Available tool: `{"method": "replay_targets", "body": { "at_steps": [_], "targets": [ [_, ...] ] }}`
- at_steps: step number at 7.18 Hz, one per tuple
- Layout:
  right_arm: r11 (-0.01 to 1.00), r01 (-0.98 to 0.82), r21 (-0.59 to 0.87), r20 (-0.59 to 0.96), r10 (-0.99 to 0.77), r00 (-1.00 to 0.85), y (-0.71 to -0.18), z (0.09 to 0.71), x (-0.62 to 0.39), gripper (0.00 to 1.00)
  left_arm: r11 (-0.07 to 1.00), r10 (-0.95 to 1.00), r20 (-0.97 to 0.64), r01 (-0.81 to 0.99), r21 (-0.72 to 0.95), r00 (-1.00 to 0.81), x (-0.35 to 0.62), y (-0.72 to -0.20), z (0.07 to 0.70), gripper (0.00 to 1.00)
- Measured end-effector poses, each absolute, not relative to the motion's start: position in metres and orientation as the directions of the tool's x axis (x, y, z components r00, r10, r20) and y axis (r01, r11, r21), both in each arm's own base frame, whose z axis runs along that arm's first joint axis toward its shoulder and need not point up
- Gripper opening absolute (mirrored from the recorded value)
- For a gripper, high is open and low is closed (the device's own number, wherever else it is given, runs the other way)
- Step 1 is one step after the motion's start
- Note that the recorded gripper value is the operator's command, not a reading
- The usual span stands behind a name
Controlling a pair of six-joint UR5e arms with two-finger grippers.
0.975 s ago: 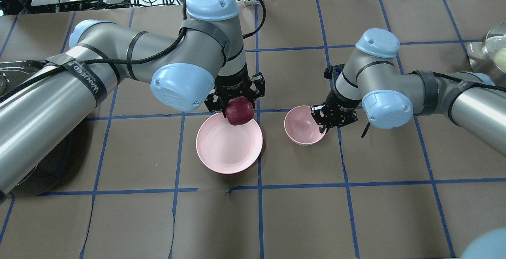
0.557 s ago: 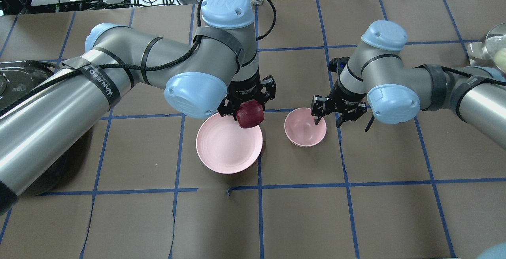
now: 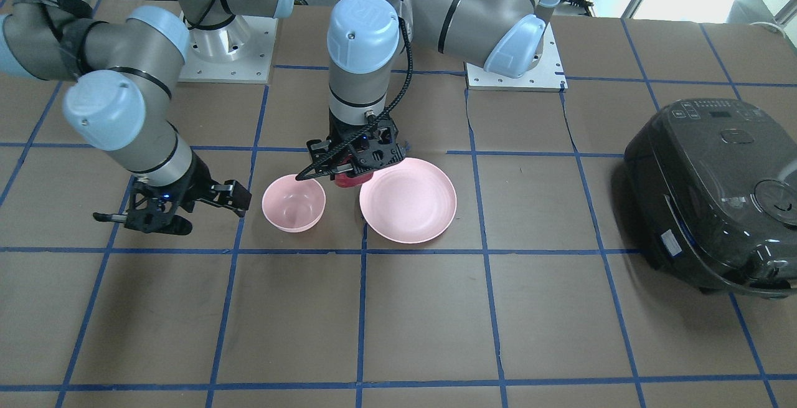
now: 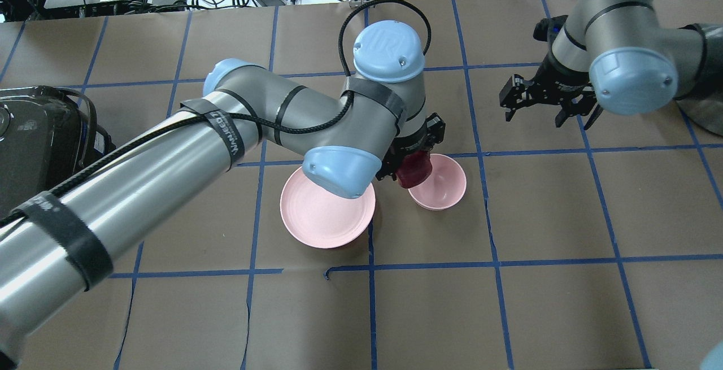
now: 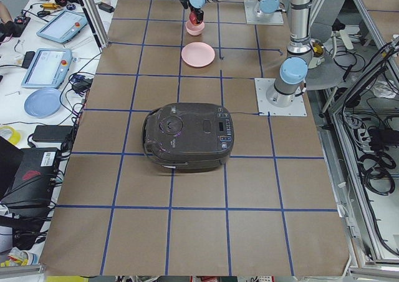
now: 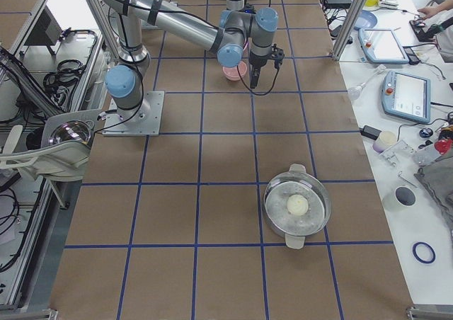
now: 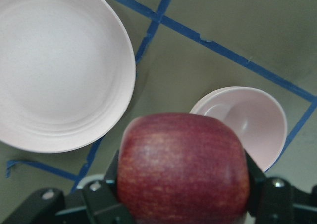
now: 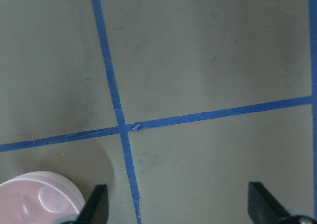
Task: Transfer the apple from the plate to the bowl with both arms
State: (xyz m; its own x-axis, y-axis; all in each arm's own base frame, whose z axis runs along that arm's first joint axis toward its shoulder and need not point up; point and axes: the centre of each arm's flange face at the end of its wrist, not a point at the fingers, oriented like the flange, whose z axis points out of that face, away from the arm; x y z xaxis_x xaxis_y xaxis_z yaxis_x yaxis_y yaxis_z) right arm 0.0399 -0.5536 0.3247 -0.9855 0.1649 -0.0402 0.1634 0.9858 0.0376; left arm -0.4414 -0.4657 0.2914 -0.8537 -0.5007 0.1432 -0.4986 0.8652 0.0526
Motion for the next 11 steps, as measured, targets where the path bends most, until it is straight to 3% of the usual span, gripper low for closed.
{"method": "replay_targets", "body": {
  "at_steps": [4, 5, 8, 11],
  "targets": [
    [0.983, 0.183, -0.005, -0.012, 0.182, -0.983, -0.537, 0.368, 0.017, 1.0, 0.874, -0.485, 0.163, -0.482, 0.064, -0.859, -0.485, -0.455, 0.233, 0.0],
    [0.983, 0.183, -0.01, -0.009, 0.183, -0.983, -0.536, 0.371, 0.017, 1.0, 0.876, -0.481, 0.156, -0.477, 0.065, -0.863, -0.486, -0.455, 0.227, 0.97],
    [0.982, 0.183, -0.037, -0.002, 0.183, -0.983, -0.533, 0.387, 0.017, 1.0, 0.906, -0.422, 0.164, -0.421, 0.043, -0.892, -0.486, -0.458, 0.232, 1.0],
    [0.982, 0.18, -0.059, -0.009, 0.18, -0.984, -0.54, 0.435, 0.024, 1.0, 0.957, -0.288, 0.169, -0.292, 0.005, -0.943, -0.45, -0.481, 0.306, 1.0]
  ]
}}
